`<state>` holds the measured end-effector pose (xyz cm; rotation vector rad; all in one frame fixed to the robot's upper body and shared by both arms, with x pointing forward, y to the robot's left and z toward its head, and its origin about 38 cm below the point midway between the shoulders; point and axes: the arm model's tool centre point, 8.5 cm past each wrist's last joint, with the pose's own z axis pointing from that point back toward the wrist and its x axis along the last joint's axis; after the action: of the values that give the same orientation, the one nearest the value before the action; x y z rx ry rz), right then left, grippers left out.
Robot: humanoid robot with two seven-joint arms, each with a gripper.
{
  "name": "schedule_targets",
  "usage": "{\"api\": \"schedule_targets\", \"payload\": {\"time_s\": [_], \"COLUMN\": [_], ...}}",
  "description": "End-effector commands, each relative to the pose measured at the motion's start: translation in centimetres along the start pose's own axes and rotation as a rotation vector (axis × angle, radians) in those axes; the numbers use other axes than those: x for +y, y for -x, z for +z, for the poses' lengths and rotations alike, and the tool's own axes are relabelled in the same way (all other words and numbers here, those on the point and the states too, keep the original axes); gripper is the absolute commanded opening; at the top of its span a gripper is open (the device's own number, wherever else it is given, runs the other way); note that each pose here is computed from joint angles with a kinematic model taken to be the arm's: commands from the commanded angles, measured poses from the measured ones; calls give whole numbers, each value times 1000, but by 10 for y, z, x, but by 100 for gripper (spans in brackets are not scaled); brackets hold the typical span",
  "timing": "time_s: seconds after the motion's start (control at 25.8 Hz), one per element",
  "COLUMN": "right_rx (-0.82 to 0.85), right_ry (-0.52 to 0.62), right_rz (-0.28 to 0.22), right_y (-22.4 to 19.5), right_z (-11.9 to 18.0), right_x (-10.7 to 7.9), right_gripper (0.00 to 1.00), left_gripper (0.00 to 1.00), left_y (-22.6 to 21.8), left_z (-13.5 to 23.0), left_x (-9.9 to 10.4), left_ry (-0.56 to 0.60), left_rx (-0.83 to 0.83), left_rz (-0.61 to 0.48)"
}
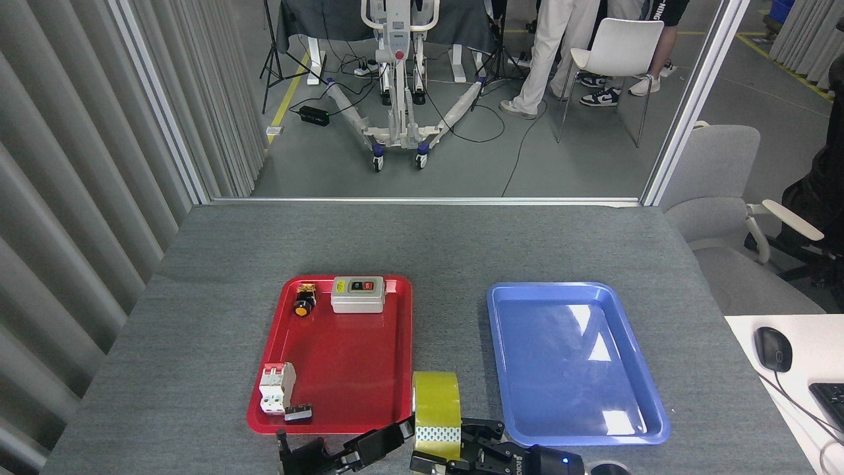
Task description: Place and move tape with both arms
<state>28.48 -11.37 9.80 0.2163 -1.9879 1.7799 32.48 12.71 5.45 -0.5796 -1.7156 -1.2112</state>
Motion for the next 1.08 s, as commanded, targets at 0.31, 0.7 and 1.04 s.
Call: {"api": "schedule_targets", "payload": {"time_s": [0.31, 0.7, 1.04], "right_rx": [-1, 1, 153], "right_ry": [-5, -7, 80], "right_rz": [-2, -2, 28], "right_y": [-1, -1, 23], "right_z": [-1, -1, 44], "right_x": [2, 4, -19], "right_gripper": [25, 25, 23], "left_gripper": [100, 100, 100], "left_y": [8, 9, 27], "left_z": [3, 6, 21], "left_x": [3, 8, 23], "left_ry": [-12, -14, -60], "left_rx": [14, 18, 90], "left_rz": [-7, -25, -26]}}
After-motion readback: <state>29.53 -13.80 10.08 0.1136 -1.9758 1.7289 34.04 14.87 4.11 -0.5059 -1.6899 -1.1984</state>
